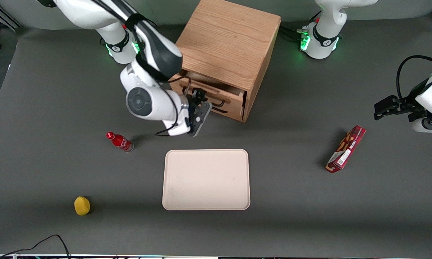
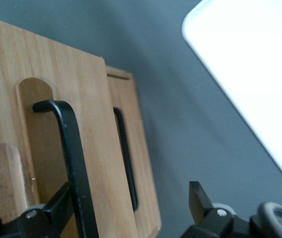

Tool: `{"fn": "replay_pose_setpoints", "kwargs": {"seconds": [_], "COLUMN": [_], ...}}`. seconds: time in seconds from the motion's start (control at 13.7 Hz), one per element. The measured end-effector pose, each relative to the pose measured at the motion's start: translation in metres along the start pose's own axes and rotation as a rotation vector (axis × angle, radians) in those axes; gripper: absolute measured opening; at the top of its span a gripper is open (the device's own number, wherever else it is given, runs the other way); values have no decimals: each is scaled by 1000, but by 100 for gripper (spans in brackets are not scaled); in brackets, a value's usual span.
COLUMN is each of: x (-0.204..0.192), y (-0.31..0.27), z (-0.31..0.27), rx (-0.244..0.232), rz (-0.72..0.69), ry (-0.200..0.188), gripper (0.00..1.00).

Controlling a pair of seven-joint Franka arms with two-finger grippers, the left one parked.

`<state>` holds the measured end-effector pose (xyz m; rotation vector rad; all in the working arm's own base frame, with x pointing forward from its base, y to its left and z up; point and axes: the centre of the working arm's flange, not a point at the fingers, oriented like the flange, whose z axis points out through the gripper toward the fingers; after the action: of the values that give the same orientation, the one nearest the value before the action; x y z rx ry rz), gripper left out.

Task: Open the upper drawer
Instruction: 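Pull the handle outward with the right gripper, sliding the drawer open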

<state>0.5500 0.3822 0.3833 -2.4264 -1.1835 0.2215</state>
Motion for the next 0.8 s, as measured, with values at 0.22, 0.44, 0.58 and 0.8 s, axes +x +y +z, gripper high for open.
{"fn": "replay_pose_setpoints", "kwargs": {"seconds": [0.22, 0.44, 0.58, 0.8], "x": [2, 2, 1, 5], "y": [27, 53, 71, 91], "z": [-12, -23, -33, -43], "rx": [-17, -30, -28, -19], "rz": [29, 39, 54, 52], "ry": [27, 41, 30, 24], "gripper": [100, 100, 100, 100]}}
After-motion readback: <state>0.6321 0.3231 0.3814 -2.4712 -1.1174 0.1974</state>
